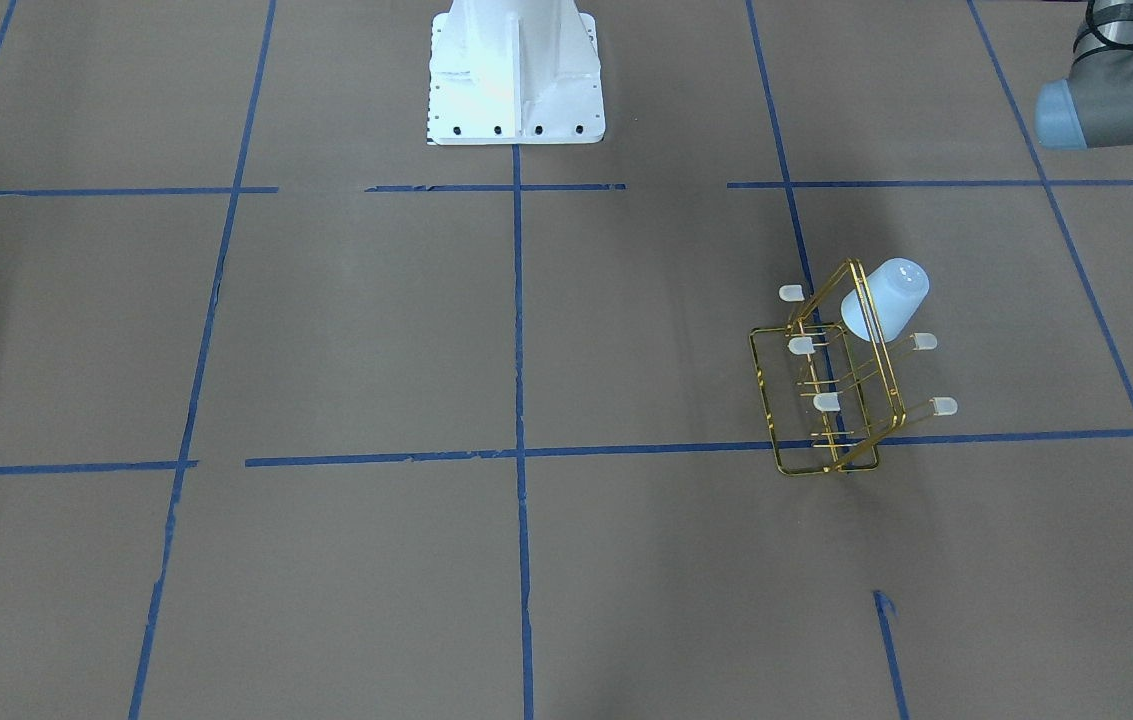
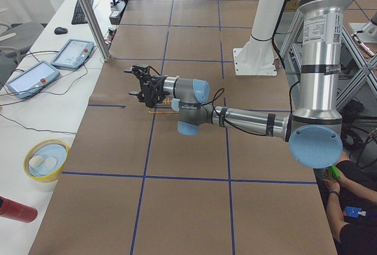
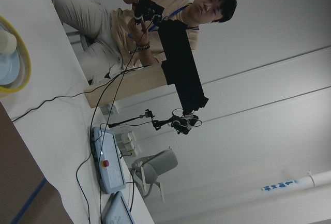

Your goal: Hang cup on cup holder

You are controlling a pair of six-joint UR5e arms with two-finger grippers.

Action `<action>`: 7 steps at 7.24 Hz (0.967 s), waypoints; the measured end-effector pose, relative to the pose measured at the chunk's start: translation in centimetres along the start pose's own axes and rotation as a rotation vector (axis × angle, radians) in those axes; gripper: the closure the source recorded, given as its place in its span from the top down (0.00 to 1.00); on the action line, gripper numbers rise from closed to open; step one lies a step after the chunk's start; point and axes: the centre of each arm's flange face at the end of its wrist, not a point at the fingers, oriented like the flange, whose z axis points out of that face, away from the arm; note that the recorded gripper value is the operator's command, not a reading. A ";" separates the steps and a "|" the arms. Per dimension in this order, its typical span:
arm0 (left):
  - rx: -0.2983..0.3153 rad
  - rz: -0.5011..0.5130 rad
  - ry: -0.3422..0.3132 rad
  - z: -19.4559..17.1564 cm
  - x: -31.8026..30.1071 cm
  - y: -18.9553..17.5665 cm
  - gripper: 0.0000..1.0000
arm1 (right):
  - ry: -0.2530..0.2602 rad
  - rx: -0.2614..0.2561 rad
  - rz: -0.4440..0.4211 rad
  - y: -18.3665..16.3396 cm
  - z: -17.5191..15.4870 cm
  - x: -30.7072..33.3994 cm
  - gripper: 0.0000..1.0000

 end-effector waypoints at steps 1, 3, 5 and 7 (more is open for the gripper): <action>0.008 0.087 -0.064 1.1 0.5 -1.5 1.00 | 0.000 0.000 0.000 0.0 0.0 0.0 1.00; -0.019 0.281 -0.214 2.1 1.0 -5.1 1.00 | 0.000 0.000 0.000 0.0 0.0 0.0 1.00; -0.104 0.462 -0.393 2.1 -0.3 -8.4 1.00 | 0.000 0.000 0.000 0.0 0.0 0.0 1.00; -0.268 0.544 -0.573 1.8 -2.7 -9.9 1.00 | 0.000 0.000 0.000 0.0 0.0 0.0 1.00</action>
